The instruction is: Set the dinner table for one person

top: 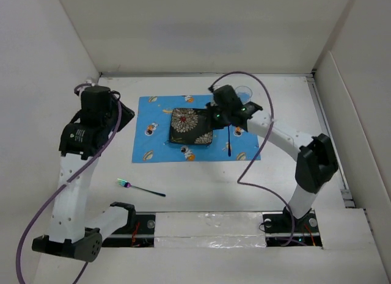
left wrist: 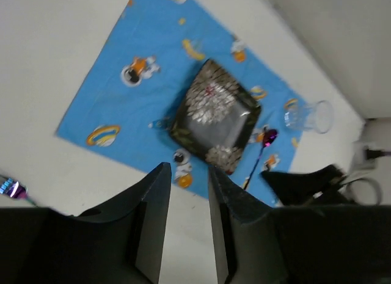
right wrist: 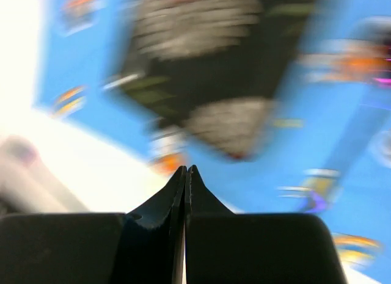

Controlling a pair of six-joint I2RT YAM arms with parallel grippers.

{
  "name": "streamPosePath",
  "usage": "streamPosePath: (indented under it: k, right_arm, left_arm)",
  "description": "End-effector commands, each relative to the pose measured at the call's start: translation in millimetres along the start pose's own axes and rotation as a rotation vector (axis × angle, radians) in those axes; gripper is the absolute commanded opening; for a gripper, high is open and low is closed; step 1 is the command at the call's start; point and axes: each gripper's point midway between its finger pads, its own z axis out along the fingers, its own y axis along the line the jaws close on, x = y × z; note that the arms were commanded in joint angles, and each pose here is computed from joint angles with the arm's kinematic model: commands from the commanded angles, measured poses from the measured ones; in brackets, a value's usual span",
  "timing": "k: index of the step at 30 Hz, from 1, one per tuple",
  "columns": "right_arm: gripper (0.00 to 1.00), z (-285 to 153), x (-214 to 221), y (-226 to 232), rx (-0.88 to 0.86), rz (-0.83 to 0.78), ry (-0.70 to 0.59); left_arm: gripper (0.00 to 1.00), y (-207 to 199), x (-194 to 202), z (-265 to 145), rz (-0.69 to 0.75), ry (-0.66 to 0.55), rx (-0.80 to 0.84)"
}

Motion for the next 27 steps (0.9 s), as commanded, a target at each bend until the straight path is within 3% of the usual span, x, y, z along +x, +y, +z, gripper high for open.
streamPosePath:
  k: [1, 2, 3, 5, 7, 9, 12, 15, 24, 27]
  right_arm:
    - [0.0, -12, 39, 118, -0.292, -0.174, -0.043]
    - [0.0, -6, 54, 134, -0.31, -0.201, -0.032]
    - [0.0, -6, 78, 163, -0.352, -0.249, -0.013]
    - [0.15, -3, 89, 197, -0.415, -0.282, -0.025]
    - [0.33, 13, 123, 227, -0.454, -0.352, 0.006]
    - [0.41, 35, 142, 249, -0.455, -0.413, 0.024]
    - [0.44, 46, 161, 279, -0.461, -0.496, 0.023]
    - [0.51, 65, 175, 294, -0.463, -0.523, 0.029]
    - [0.53, 122, 227, 283, -0.336, -0.623, 0.118]
    - [0.44, 135, 232, 275, -0.262, -0.644, 0.117]
  left_arm:
    - [0.25, -36, -40, -31, 0.05, -0.133, 0.155]
    - [0.14, -47, -50, -39, 0.059, -0.167, 0.2]
    - [0.1, -60, -59, -53, 0.059, -0.191, 0.263]
    - [0.02, -81, -72, -72, 0.052, -0.235, 0.362]
    - [0.01, -101, -74, -96, 0.053, -0.233, 0.486]
    - [0.08, -113, -72, -115, 0.06, -0.234, 0.584]
    - [0.29, -113, -71, -133, 0.082, -0.258, 0.636]
    - [0.4, -106, -72, -146, 0.106, -0.299, 0.645]
    - [0.42, -105, -47, -146, 0.134, -0.223, 0.688]
    - [0.42, -99, -47, -143, 0.131, -0.232, 0.665]
